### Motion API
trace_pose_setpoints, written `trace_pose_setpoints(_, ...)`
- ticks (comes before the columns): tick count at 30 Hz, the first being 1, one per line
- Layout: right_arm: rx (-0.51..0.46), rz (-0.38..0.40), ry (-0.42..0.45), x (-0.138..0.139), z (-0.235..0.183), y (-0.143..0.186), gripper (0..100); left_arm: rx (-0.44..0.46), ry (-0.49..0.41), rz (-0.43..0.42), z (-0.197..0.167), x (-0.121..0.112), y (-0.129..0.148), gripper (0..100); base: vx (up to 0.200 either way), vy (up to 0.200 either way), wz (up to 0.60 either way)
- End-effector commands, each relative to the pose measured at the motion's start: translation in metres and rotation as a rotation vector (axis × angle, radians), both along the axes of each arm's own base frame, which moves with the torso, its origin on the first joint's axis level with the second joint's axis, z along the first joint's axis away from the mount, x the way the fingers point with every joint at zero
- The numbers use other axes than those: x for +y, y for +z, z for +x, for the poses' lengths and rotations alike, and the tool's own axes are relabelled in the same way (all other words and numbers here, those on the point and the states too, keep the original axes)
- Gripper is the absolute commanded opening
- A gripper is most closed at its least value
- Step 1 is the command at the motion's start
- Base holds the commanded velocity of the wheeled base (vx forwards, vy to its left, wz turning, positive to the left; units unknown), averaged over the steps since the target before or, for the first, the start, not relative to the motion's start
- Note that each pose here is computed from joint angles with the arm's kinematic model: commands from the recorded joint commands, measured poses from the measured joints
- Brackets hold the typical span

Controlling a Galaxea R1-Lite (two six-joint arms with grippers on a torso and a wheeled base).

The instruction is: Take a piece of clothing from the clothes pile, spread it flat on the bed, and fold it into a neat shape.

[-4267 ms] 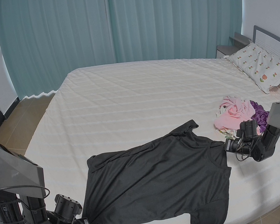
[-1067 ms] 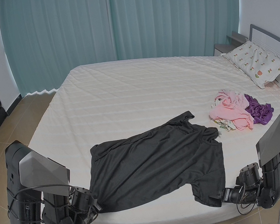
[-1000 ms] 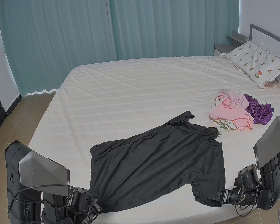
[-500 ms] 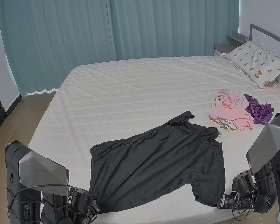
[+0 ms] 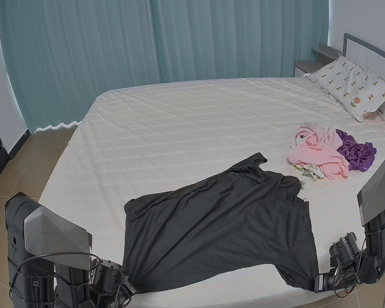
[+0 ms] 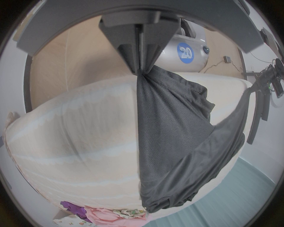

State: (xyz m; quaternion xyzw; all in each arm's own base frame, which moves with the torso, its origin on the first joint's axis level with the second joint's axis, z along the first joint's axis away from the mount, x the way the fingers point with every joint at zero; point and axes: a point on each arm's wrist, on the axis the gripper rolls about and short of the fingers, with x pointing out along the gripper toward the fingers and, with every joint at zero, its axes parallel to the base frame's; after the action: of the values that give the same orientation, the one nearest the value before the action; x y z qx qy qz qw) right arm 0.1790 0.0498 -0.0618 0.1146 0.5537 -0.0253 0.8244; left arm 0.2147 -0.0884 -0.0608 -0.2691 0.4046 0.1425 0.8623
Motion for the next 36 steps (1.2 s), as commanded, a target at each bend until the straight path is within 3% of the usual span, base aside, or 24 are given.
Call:
trace_pose_setpoints(1,-0.007,-0.014,0.0,-0.012,-0.004,0.015,0,0.024,-0.032,0.018,-0.009,0.013,0.003,0,0.0,0.0,0.0)
trace_pose_setpoints(5,0.058,-0.031,0.043,-0.022,-0.012,0.022,0,0.043,-0.111,0.035,-0.022,0.019,0.006,0,0.0,0.0,0.0)
trace_pose_setpoints(19,0.204,-0.074,0.128,-0.026,-0.028,0.019,0,0.147,-0.157,0.1,-0.032,0.023,-0.003,0,0.0,0.0,0.0)
trace_pose_setpoints(27,0.165,-0.078,0.115,-0.028,-0.023,0.018,0,0.167,-0.165,0.111,-0.035,0.022,-0.005,0,0.0,0.0,0.0)
trace_pose_setpoints(28,0.165,-0.078,0.115,-0.028,-0.023,0.018,100,0.167,-0.165,0.111,-0.035,0.022,-0.005,100,0.0,0.0,0.0)
trace_pose_setpoints(30,0.122,-0.073,0.094,-0.03,-0.016,0.016,100,0.171,-0.171,0.123,-0.036,0.021,-0.005,100,0.0,0.0,0.0)
trace_pose_setpoints(36,0.124,-0.069,0.09,-0.03,-0.015,0.013,100,0.168,-0.168,0.123,-0.035,0.021,-0.005,100,0.0,0.0,0.0)
